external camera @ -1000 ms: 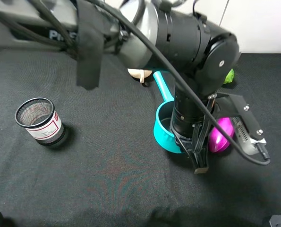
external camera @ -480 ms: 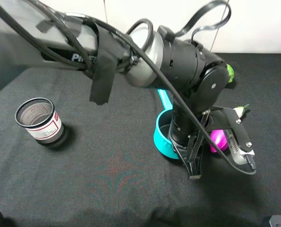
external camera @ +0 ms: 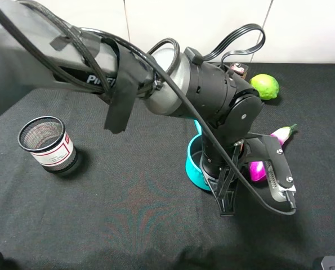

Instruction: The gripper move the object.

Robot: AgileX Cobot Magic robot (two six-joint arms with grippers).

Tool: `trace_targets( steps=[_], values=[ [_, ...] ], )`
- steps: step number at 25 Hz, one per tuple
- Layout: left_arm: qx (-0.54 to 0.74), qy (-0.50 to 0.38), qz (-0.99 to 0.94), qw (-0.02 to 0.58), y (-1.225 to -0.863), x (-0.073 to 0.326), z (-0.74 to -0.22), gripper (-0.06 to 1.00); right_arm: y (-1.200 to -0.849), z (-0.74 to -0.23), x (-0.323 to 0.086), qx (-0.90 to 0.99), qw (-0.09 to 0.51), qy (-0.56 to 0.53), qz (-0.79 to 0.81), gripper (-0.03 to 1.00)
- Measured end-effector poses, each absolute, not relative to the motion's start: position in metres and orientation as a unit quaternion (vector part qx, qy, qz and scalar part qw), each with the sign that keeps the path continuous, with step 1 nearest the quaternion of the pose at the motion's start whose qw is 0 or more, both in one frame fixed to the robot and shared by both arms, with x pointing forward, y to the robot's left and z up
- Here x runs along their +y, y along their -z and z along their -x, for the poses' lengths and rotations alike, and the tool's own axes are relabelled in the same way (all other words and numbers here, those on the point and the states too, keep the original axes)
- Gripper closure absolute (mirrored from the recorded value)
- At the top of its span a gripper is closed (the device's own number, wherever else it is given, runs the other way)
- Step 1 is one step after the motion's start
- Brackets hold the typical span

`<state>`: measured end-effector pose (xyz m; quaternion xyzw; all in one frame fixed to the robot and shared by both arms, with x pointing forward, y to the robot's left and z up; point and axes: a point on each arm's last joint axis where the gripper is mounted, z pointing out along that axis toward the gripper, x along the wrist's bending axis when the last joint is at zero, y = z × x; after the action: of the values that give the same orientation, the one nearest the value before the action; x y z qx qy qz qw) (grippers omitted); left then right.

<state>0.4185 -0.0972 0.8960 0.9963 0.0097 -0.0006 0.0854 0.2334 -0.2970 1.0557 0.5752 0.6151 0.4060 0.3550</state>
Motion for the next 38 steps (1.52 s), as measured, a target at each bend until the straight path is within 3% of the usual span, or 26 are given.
trace_targets(
  steps=[8, 20, 38],
  values=[
    [0.007, -0.004, -0.996, 0.093, -0.896, -0.098, -0.419, 0.75, -1.056, -0.233, -0.297, 0.615, 0.355, -0.406, -0.575, 0.27],
    [0.007, -0.004, -0.996, 0.093, -0.896, -0.098, -0.419, 0.25, -1.056, -0.233, -0.297, 0.615, 0.355, -0.406, -0.575, 0.27],
    [0.005, 0.012, -0.998, 0.066, -0.912, -0.090, -0.415, 0.20, -1.056, -0.233, -0.297, 0.615, 0.355, -0.406, -0.575, 0.27]
  ],
)
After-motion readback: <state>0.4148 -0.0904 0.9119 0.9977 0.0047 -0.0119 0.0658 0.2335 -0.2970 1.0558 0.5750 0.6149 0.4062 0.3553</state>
